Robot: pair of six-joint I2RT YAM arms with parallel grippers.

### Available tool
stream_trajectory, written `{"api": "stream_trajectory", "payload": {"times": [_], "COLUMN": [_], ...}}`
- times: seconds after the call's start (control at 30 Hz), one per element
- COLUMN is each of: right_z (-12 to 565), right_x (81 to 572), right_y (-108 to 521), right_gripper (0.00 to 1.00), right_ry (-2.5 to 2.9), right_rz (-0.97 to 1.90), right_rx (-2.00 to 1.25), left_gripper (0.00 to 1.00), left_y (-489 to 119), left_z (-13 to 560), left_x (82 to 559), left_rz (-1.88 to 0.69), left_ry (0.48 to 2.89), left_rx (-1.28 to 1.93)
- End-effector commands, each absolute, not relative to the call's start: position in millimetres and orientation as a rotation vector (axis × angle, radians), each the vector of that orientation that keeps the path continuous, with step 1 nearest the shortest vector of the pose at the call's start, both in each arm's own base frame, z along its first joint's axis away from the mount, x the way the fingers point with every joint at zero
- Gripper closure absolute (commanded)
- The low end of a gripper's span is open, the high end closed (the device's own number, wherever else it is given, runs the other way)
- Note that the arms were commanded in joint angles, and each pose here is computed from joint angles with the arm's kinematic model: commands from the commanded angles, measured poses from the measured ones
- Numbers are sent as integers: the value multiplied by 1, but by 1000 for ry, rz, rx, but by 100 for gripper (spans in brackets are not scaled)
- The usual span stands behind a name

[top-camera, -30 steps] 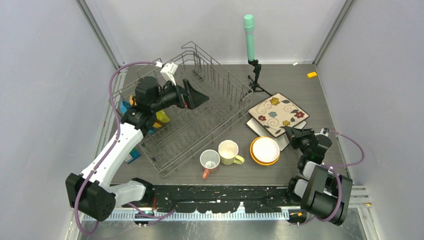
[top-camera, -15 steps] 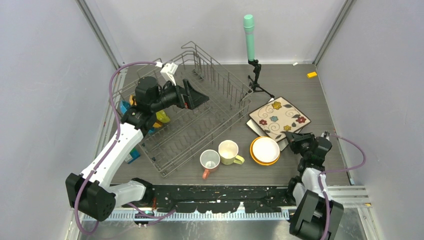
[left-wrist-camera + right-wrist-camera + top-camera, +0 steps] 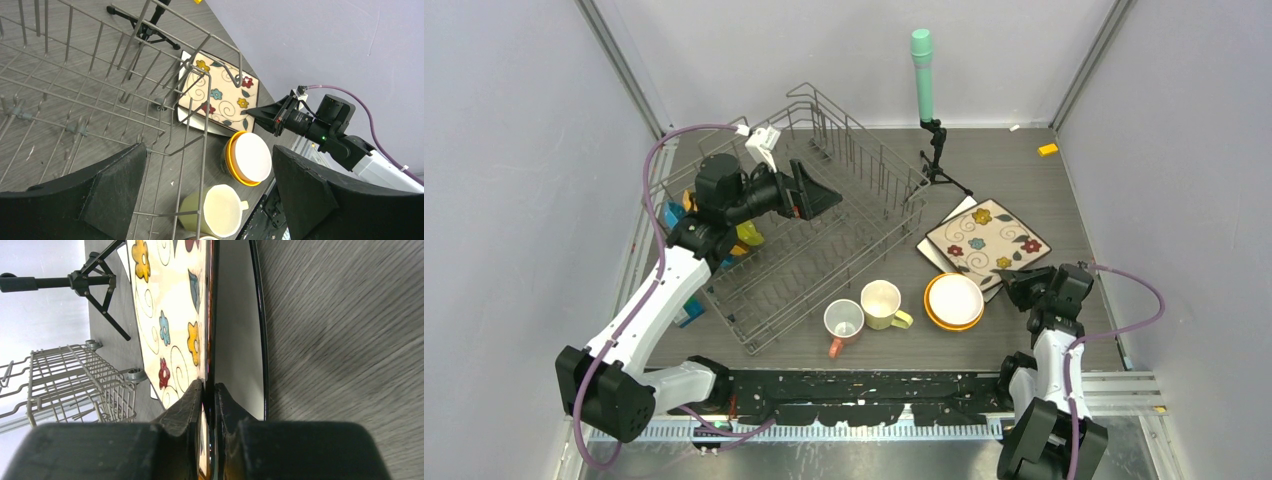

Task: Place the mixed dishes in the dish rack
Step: Pick up the plate at the center of the board.

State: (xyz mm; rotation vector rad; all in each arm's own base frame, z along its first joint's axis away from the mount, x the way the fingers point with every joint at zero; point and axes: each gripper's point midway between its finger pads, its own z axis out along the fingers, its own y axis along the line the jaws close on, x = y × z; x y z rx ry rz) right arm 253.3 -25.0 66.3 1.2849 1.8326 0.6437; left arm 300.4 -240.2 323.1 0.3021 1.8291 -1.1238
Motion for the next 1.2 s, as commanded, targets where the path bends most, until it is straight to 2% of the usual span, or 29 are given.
{"api": "stream_trajectory", "payload": {"times": [0.0, 0.77, 1.17], "right_z": [63, 42, 30], "right_x": [251, 299, 319], "right_y": [-36, -31, -30], "right_gripper": [96, 77, 61], "right_ry": [1848, 1795, 1744], "right_rz": [552, 790, 896], "right_rx": [1269, 1289, 1262], "left_gripper": [1, 1, 1], "left_y": [-242, -242, -242], "left_z": [329, 331, 330], "left_x": [299, 298, 299], "left_rz": [-1137, -1140, -1139], "left_ry": [1792, 1783, 1790], "left_rx": [331, 321, 319]}}
